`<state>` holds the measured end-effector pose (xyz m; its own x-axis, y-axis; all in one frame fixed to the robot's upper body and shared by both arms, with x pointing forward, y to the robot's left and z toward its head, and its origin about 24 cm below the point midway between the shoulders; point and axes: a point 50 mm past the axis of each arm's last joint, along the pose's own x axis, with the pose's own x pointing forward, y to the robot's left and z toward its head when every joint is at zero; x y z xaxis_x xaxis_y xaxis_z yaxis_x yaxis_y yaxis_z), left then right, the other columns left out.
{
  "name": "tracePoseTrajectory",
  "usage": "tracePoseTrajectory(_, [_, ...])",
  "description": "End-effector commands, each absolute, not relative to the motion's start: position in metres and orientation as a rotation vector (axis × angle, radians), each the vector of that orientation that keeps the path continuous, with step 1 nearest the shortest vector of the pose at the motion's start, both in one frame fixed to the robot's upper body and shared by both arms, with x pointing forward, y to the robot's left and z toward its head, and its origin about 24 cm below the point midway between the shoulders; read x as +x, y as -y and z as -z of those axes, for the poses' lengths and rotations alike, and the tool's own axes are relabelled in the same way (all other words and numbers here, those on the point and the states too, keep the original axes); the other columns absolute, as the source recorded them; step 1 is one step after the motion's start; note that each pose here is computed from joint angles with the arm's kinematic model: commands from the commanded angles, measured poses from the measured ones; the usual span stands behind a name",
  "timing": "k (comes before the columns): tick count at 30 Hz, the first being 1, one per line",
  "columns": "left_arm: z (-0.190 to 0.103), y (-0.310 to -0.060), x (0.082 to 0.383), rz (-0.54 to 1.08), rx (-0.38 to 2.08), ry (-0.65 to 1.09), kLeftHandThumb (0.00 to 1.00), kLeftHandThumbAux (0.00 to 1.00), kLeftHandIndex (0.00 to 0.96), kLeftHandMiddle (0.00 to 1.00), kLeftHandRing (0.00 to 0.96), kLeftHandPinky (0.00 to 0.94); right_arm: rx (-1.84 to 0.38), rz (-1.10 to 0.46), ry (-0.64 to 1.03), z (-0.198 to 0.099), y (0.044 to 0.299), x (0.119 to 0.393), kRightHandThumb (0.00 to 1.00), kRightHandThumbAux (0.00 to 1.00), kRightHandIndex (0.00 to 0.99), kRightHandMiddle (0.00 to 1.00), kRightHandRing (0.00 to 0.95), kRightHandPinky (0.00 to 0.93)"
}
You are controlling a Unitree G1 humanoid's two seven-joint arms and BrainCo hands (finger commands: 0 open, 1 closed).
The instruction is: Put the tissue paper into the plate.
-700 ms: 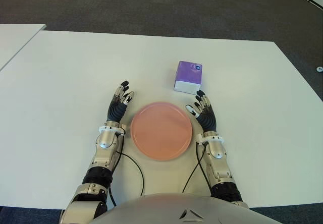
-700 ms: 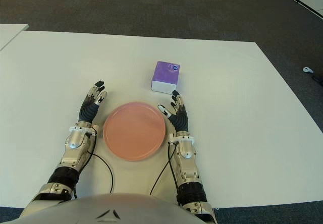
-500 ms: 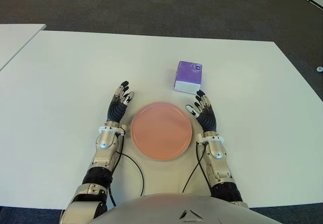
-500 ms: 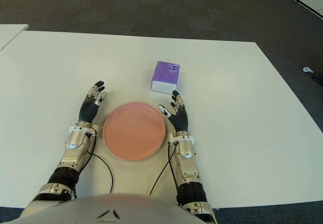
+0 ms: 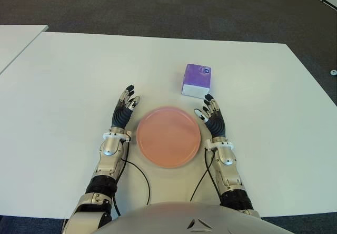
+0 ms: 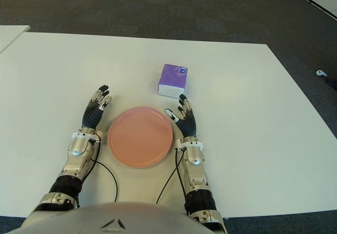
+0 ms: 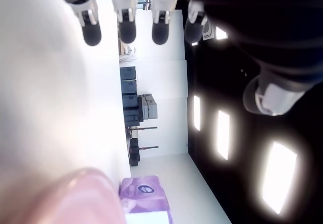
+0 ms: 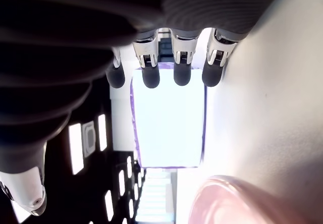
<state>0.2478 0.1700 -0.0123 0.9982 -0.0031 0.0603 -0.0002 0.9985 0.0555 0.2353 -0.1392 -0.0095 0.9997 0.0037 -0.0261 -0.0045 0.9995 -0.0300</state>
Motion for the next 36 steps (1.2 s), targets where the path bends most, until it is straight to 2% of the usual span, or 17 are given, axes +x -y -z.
tracePoseTrajectory(1, [0.031, -0.168, 0.236, 0.0, 0.042, -0.04, 0.0, 0.423, 0.0, 0.0, 0.0, 0.0, -0.213, 0.137, -0.21, 0.04, 0.153, 0.217, 0.058, 0.611, 0.0, 0.0, 0.0, 0.0])
tracePoseTrajectory(3, [0.031, -0.168, 0.237, 0.0, 0.042, -0.04, 0.0, 0.424, 0.0, 0.0, 0.0, 0.0, -0.295, 0.217, -0.195, 0.035, 0.159, 0.219, 0.072, 0.61, 0.0, 0.0, 0.0, 0.0])
tracePoseTrajectory(8, [0.031, -0.167, 0.237, -0.002, 0.036, -0.039, 0.0, 0.428, 0.0, 0.0, 0.0, 0.0, -0.496, 0.491, 0.004, -0.019, 0.166, 0.238, 0.125, 0.585, 0.0, 0.0, 0.0, 0.0])
tracePoseTrajectory(15, [0.031, -0.167, 0.238, -0.004, 0.035, -0.039, 0.0, 0.434, 0.0, 0.0, 0.0, 0.0, -0.547, 0.624, 0.143, -0.046, 0.174, 0.26, 0.151, 0.561, 0.0, 0.0, 0.0, 0.0])
tracePoseTrajectory(18, [0.032, -0.167, 0.239, -0.005, 0.033, -0.037, 0.0, 0.436, 0.0, 0.0, 0.0, 0.0, -0.576, 0.677, 0.243, -0.075, 0.196, 0.268, 0.16, 0.544, 0.0, 0.0, 0.0, 0.0])
tracePoseTrajectory(21, [0.032, -0.166, 0.239, -0.005, 0.03, -0.038, 0.0, 0.436, 0.0, 0.0, 0.0, 0.0, -0.597, 0.678, 0.266, -0.078, 0.197, 0.272, 0.167, 0.533, 0.0, 0.0, 0.0, 0.0])
tracePoseTrajectory(26, [0.032, -0.166, 0.24, -0.009, 0.025, -0.04, 0.0, 0.434, 0.0, 0.0, 0.0, 0.0, -0.616, 0.624, 0.357, -0.104, 0.187, 0.292, 0.171, 0.531, 0.0, 0.0, 0.0, 0.0])
tracePoseTrajectory(32, [0.031, -0.166, 0.239, -0.016, 0.034, -0.036, 0.0, 0.434, 0.0, 0.0, 0.0, 0.0, -0.666, 0.526, 0.516, -0.15, 0.18, 0.316, 0.178, 0.544, 0.0, 0.0, 0.0, 0.0])
tracePoseTrajectory(36, [0.032, -0.167, 0.239, -0.019, 0.037, -0.037, 0.0, 0.432, 0.0, 0.0, 0.0, 0.0, -0.704, 0.469, 0.551, -0.151, 0.177, 0.324, 0.179, 0.553, 0.0, 0.0, 0.0, 0.0])
